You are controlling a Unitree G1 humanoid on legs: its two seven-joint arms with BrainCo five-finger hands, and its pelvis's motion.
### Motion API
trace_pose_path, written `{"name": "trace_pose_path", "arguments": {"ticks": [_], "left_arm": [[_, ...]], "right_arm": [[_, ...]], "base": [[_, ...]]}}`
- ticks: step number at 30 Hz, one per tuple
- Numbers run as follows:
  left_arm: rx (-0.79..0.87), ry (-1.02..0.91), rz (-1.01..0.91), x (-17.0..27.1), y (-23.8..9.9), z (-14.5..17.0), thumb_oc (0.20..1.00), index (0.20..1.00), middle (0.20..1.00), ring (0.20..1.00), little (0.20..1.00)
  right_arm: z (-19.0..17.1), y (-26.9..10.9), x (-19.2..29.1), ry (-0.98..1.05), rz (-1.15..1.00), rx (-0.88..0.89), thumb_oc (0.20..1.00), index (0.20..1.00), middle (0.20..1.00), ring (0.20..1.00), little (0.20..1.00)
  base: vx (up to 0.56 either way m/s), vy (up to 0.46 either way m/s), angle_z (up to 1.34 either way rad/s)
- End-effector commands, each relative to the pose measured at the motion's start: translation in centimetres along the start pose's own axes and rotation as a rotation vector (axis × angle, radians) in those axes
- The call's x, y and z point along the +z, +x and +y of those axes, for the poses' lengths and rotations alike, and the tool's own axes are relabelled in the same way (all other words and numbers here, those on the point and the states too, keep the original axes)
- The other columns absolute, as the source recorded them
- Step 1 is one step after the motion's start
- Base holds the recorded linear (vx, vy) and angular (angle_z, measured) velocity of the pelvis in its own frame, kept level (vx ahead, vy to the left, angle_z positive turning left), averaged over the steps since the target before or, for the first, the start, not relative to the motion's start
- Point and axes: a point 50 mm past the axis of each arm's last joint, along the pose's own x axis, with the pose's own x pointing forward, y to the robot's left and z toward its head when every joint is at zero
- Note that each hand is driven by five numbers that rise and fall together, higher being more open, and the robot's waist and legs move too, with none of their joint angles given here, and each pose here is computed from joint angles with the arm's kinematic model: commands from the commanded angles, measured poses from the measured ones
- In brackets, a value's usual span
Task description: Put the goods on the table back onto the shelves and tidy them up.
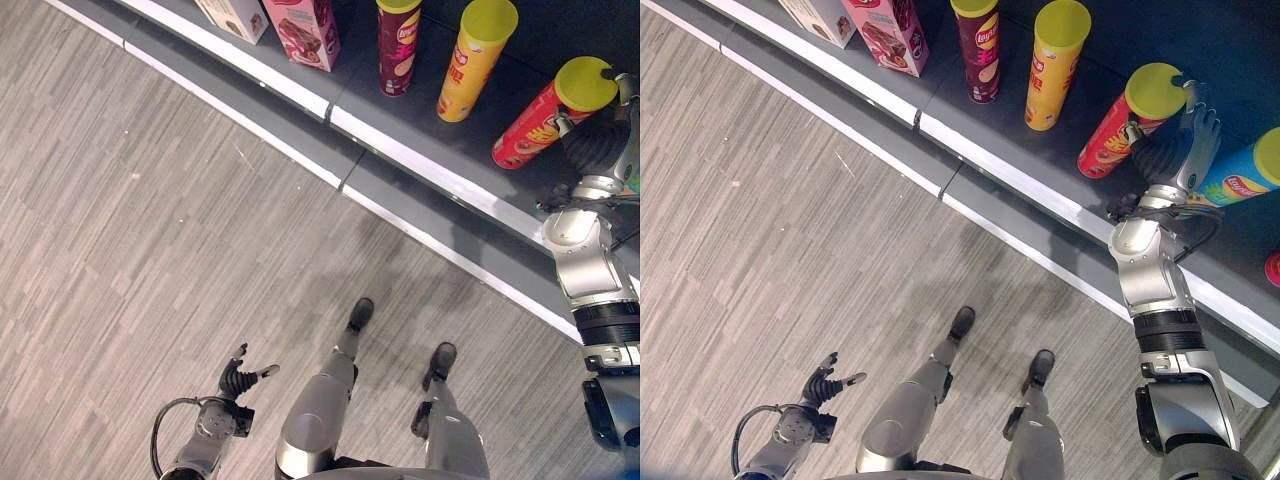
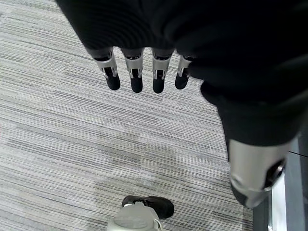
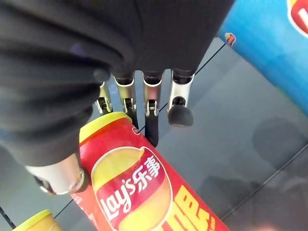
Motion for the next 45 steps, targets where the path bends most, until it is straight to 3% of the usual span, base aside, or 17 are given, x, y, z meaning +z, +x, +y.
{"name": "trace_pose_path", "arguments": {"ticks": [1, 2, 3, 4, 5, 6, 23, 28, 39, 40, 43, 45], "left_arm": [[0.027, 0.038, 0.013, -0.4, 0.0, 1.1, 1.0, 1.0, 1.0, 1.0, 1.0], [0.027, 0.036, 0.015, -0.5, 0.0, 1.0, 1.0, 1.0, 1.0, 1.0, 1.0], [0.03, 0.036, 0.018, -0.5, 0.0, 1.1, 1.0, 1.0, 1.0, 1.0, 1.0], [0.03, 0.035, 0.018, -0.5, 0.0, 1.1, 1.0, 1.0, 1.0, 1.0, 1.0], [0.03, 0.033, 0.019, -0.5, 0.0, 1.1, 1.0, 1.0, 1.0, 1.0, 1.0], [0.031, 0.032, 0.022, -0.6, 0.1, 1.0, 1.0, 1.0, 1.0, 1.0, 1.0], [0.058, 0.029, 0.101, -1.8, 0.2, 1.1, 1.0, 1.0, 1.0, 1.0, 1.0], [0.096, 0.043, 0.186, -3.2, 0.0, 1.9, 1.0, 1.0, 1.0, 1.0, 1.0], [0.137, -0.003, 0.326, -5.9, -0.8, 3.4, 1.0, 1.0, 1.0, 1.0, 1.0], [0.134, -0.019, 0.332, -5.9, -0.8, 3.5, 1.0, 1.0, 1.0, 1.0, 1.0], [0.118, -0.036, 0.334, -6.1, -0.8, 3.8, 1.0, 1.0, 1.0, 1.0, 1.0], [0.095, -0.036, 0.335, -6.2, -0.9, 3.7, 1.0, 1.0, 1.0, 1.0, 1.0]], "right_arm": [[-1.1, 1.0, -0.2, -0.005, -0.014, -0.036, 0.2, 0.2, 0.2, 0.2, 0.2], [-1.1, 1.0, -0.2, -0.004, -0.017, -0.035, 0.2, 0.2, 0.2, 0.2, 0.2], [-1.0, 1.1, 0.1, -0.005, -0.028, -0.028, 0.47, 0.47, 0.47, 0.47, 0.47], [-1.0, 1.1, 0.1, -0.005, -0.029, -0.028, 0.47, 0.47, 0.47, 0.47, 0.47], [-0.9, 1.1, 0.1, -0.005, -0.032, -0.025, 0.881, 0.881, 0.881, 0.881, 0.881], [-0.8, 1.0, 0.2, -0.005, -0.034, -0.022, 1.0, 1.0, 1.0, 1.0, 1.0], [-2.0, 1.4, 1.6, 0.012, -0.117, -0.059, 1.0, 1.0, 1.0, 1.0, 1.0], [-3.0, -1.4, 2.9, 0.079, -0.204, 0.015, 1.0, 1.0, 1.0, 1.0, 1.0], [-0.4, -10.2, 1.6, 0.653, 0.051, 0.554, 1.0, 1.0, 1.0, 1.0, 1.0], [-0.5, -11.6, 0.8, 0.78, 0.135, 0.633, 1.0, 1.0, 1.0, 1.0, 1.0], [-1.8, -13.6, -1.1, 1.031, 0.294, 0.709, 1.0, 1.0, 1.0, 1.0, 1.0], [-2.3, -14.3, -2.4, 1.092, 0.373, 0.684, 1.0, 1.0, 1.0, 1.0, 1.0]], "base": [[0.0, 0.0, 0.0], [0.0, 0.0, 0.0], [0.0, 0.0, 0.0], [0.0, 0.0, 0.0], [0.0, 0.0, 0.0], [0.0, 0.0, 0.0], [0.0, 0.0, 0.0], [0.06, -0.022, -0.01], [0.07, 0.002, -0.29], [0.07, 0.01, -0.37], [0.08, 0.009, -0.41], [0.03, 0.015, -0.2]]}}
